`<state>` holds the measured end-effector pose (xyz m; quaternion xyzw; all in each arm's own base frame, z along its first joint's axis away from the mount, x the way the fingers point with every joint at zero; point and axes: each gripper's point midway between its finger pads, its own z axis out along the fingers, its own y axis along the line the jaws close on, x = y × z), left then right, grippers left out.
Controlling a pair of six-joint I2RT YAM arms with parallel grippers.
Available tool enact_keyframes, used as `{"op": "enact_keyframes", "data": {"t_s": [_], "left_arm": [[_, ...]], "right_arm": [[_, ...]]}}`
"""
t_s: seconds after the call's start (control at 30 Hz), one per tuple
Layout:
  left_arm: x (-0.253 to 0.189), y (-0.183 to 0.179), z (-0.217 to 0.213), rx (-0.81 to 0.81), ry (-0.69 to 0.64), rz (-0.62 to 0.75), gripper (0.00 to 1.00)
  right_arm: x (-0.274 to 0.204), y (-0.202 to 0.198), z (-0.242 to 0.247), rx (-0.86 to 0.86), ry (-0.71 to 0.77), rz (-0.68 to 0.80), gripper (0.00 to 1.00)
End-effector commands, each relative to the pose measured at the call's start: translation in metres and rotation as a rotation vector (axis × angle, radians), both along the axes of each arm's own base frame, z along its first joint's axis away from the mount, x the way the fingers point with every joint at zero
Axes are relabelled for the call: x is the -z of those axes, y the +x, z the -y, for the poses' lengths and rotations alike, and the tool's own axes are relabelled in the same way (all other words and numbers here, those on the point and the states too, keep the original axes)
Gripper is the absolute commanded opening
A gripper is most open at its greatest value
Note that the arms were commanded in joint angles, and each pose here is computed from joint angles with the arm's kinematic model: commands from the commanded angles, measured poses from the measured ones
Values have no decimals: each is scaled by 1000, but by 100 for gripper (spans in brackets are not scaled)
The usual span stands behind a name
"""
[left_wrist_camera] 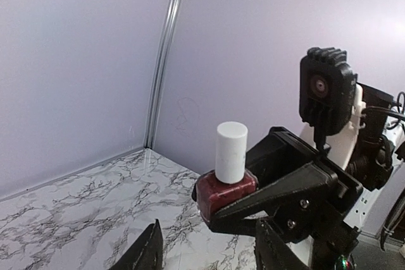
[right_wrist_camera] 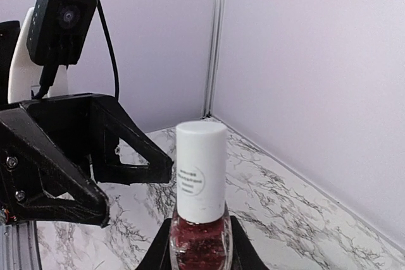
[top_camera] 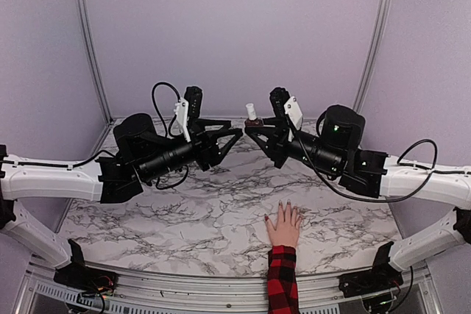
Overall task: Paint the nails
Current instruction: Screw the nail polish bottle cap onto the nail polish bottle.
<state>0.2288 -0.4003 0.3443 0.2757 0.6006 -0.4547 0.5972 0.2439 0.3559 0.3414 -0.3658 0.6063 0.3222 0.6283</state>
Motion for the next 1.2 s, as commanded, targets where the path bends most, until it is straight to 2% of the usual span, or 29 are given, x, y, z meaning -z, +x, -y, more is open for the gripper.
{"op": "enact_keyframes", "data": {"t_s": [0.0, 0.23, 0.6, 1.0, 1.17], "left_arm": [[-18, 26, -3, -155, -88, -67, 49], [-19, 37, 3, -177, -140, -123, 47], [-11, 44, 12, -183, -149, -161, 39], [-7, 39, 20, -126, -161, -184, 13], [-5, 32, 19, -78, -159, -185, 8]], "right_arm": [[2, 19, 7, 227, -68, 59, 0], [9, 19, 0, 283, -118, 79, 0], [12, 17, -6, 309, -146, 99, 0], [7, 11, -8, 285, -147, 125, 0], [-2, 3, -7, 239, -110, 138, 0]]}}
